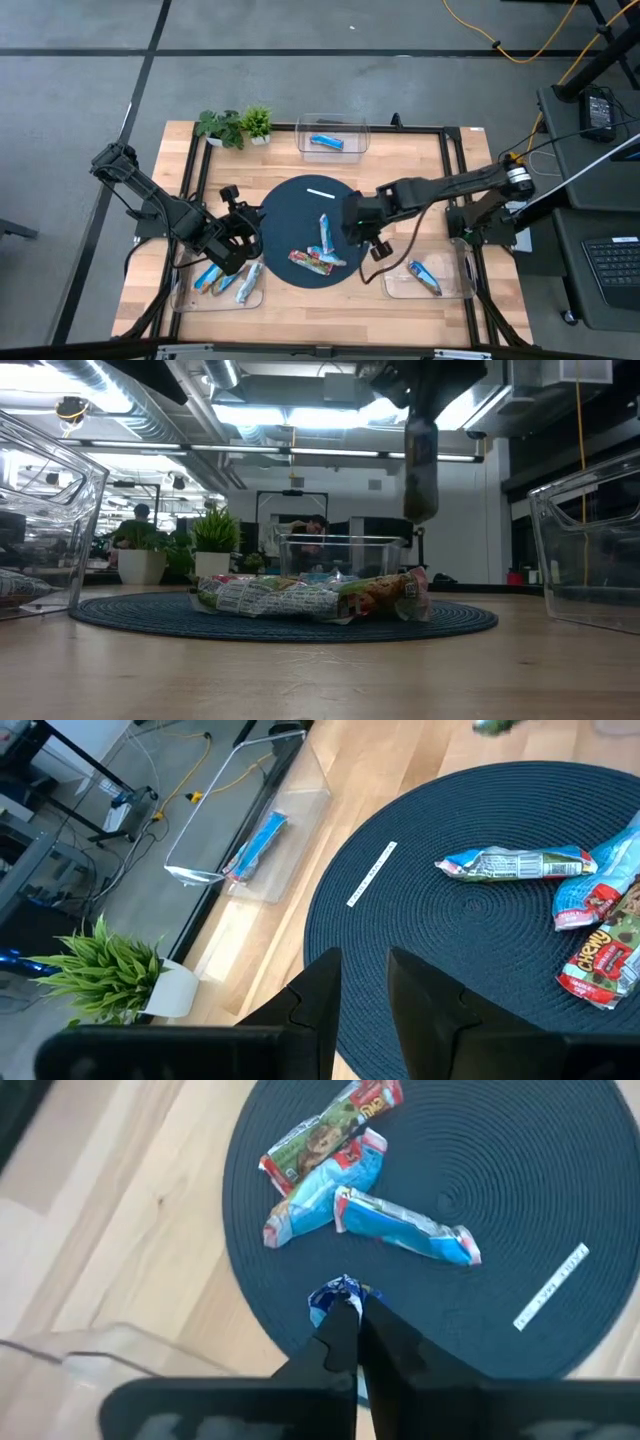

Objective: Pick and place Granola Bars by type
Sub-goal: Put the blue granola bar into the bottom right transparent bin

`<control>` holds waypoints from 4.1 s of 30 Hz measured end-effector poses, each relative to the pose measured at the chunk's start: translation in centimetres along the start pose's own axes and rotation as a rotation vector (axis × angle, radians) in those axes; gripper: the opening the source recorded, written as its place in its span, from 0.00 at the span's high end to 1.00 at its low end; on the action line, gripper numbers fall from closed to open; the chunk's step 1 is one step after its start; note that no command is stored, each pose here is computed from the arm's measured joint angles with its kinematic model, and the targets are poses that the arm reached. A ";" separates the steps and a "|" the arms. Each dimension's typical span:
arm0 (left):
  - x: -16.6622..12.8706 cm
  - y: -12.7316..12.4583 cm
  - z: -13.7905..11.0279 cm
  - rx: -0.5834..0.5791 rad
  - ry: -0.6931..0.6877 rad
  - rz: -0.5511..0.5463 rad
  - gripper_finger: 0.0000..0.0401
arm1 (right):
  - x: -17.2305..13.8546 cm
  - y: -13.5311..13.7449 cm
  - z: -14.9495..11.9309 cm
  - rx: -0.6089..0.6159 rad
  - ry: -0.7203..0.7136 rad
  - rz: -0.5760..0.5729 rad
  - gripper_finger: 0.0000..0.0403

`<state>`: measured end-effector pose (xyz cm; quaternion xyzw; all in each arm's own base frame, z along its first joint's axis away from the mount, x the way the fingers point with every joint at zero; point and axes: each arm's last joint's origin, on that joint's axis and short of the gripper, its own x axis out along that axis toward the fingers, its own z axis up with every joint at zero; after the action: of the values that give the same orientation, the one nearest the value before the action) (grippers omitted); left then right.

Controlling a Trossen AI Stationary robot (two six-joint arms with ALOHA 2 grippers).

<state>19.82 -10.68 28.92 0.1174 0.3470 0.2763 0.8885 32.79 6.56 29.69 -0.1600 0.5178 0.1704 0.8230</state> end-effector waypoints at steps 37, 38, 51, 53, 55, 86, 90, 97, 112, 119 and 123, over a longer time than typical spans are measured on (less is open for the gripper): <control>0.0 0.1 0.0 -0.017 -0.013 0.018 0.81 | -20.8 6.3 -10.7 0.076 -0.508 0.173 0.98; 0.0 0.1 0.0 -0.017 -0.013 0.018 0.81 | -21.0 6.4 -11.0 0.077 -0.516 0.166 0.98; 0.0 0.1 0.0 -0.022 -0.011 0.016 0.81 | -19.5 7.5 -11.8 0.093 -0.436 0.221 0.98; 0.0 0.1 0.0 -0.025 -0.012 0.017 0.81 | -17.8 8.0 -12.0 0.109 -0.404 0.244 0.98; 0.0 0.1 0.0 -0.024 -0.012 0.017 0.81 | -15.9 8.6 -12.6 0.114 -0.363 0.264 0.98; 0.0 0.1 0.0 -0.025 -0.014 0.020 0.81 | -8.0 11.3 -14.0 0.349 -0.133 0.254 0.98; 0.0 0.1 0.0 -0.024 -0.014 0.019 0.81 | -7.0 11.6 -13.7 0.371 -0.061 0.243 0.98; 0.0 0.1 0.0 -0.024 -0.014 0.020 0.81 | -5.5 12.3 -13.0 0.420 0.025 0.228 0.98; 0.0 0.1 0.0 -0.024 -0.015 0.021 0.81 | -3.1 12.6 -12.2 0.519 0.101 0.104 0.98; 0.0 0.1 0.0 -0.024 -0.024 0.031 0.81 | -1.0 12.6 -13.2 0.506 0.124 0.062 0.98; 0.0 0.1 0.0 -0.026 -0.025 0.033 0.81 | 0.3 12.7 -14.4 0.568 0.176 0.060 0.98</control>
<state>19.82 -10.59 29.00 0.1149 0.3303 0.2937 0.8896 15.77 11.59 22.42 0.0777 0.6187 0.0283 0.7812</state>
